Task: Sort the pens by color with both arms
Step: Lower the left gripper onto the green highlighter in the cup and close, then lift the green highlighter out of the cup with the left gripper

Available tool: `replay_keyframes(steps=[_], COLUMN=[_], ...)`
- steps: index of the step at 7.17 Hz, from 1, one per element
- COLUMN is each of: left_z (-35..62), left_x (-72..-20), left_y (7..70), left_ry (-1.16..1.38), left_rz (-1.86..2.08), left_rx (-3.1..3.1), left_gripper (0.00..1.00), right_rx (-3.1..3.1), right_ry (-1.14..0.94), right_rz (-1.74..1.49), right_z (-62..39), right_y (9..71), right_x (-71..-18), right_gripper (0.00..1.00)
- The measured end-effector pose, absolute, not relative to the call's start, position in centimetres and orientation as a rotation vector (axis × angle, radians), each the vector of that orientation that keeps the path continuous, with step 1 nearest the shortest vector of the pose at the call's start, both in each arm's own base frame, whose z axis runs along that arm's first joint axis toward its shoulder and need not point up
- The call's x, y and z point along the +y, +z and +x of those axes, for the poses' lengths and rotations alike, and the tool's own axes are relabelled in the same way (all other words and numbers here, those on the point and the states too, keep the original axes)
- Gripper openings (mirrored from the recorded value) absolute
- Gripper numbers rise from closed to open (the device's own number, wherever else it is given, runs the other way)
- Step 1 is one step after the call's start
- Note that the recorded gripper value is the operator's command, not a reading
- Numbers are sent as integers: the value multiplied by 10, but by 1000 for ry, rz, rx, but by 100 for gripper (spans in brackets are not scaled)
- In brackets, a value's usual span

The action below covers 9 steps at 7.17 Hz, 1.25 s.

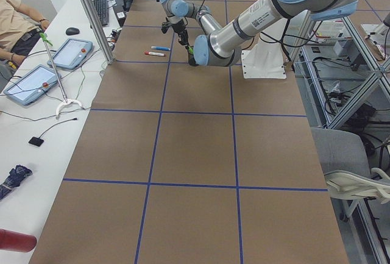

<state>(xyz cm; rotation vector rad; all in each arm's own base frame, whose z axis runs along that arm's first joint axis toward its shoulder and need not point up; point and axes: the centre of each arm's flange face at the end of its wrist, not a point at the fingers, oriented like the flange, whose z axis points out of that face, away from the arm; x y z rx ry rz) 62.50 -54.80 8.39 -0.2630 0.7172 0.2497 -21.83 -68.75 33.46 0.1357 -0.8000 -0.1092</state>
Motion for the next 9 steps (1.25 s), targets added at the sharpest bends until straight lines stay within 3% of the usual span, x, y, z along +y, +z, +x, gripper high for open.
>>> replay_keyframes(steps=[5,9], left_z=[595,500], left_x=[-539,-536], left_y=[58,16], left_ry=[261,233], left_rz=[-216,-166], left_rx=[776,908], left_gripper=[0,0], right_rx=[-803,-803], right_ry=[-111,-111], right_rz=[140,141], right_z=[-218,-217], right_y=[331,331], right_x=[-687,-686], right_gripper=[99,99])
